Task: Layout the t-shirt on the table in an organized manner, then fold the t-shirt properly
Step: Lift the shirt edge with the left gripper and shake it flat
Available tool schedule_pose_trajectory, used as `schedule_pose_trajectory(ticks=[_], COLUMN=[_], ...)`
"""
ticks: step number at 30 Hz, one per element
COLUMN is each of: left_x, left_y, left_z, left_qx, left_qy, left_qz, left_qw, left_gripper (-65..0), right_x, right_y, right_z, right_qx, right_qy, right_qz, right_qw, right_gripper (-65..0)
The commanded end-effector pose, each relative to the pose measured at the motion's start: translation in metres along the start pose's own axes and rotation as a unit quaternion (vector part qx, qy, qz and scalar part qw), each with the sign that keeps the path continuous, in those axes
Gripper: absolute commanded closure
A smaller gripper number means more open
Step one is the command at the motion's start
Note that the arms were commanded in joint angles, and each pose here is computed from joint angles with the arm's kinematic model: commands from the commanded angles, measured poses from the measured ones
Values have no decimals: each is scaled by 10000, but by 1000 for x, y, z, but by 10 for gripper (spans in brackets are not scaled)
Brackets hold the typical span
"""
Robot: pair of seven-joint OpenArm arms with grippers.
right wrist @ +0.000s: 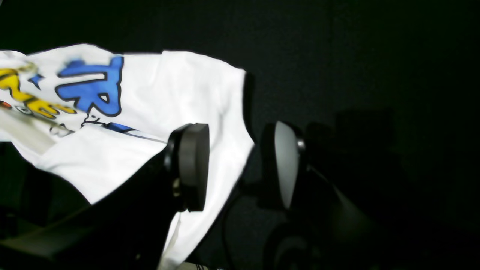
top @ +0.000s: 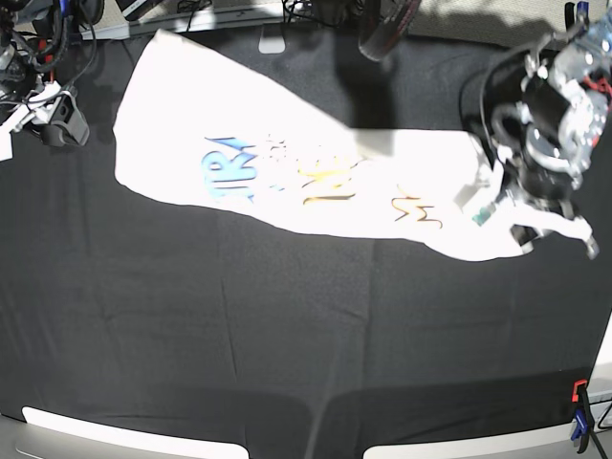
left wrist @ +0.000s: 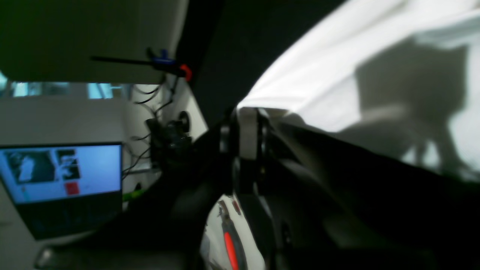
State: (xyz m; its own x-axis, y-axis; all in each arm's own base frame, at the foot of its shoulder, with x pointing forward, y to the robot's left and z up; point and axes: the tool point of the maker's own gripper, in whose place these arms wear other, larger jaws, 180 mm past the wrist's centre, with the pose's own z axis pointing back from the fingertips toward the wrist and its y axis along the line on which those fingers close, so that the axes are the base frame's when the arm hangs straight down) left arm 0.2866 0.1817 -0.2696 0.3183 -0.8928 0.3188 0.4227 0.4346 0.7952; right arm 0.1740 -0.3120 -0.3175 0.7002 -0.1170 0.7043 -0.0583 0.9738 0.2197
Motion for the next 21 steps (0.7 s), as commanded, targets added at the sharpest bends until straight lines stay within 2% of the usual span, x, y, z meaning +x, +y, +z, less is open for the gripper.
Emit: schedule_pose_trajectory(ticks=[1, 5, 8, 11, 13, 17, 21], left_x=[-1, -22, -37, -52, -61, -70, -69], left_y=[3, -58, -102, -124, -129, -125, -108], left_z=[4, 19, 39, 54, 59, 60, 52], left_qx=[60, -1048, -1941, -2400, -2544, -2530, -2023], left_qy=[-32, 229, 361, 473, 527, 595, 626], left_qz=[34, -67, -331, -731, -946, -1140, -1054], left_qw=[10000, 9942, 9798, 9668, 9610, 9589, 9716], left_gripper=[0, 0, 0, 0, 0, 0, 0], right_x=[15, 17, 21, 21, 21, 21, 21], right_y=[0, 3, 7, 7, 7, 7, 7], right_z=[4, 5, 5, 5, 5, 5, 5], right_qx=[16, 87, 194, 199, 199, 199, 199], right_qy=[-231, -290, -381, -389, -389, -389, -383], right_qz=[152, 122, 75, 75, 75, 75, 74], right_qw=[9996, 9995, 9991, 9990, 9990, 9990, 9990], right_gripper=[-278, -278, -278, -278, -278, -278, -278])
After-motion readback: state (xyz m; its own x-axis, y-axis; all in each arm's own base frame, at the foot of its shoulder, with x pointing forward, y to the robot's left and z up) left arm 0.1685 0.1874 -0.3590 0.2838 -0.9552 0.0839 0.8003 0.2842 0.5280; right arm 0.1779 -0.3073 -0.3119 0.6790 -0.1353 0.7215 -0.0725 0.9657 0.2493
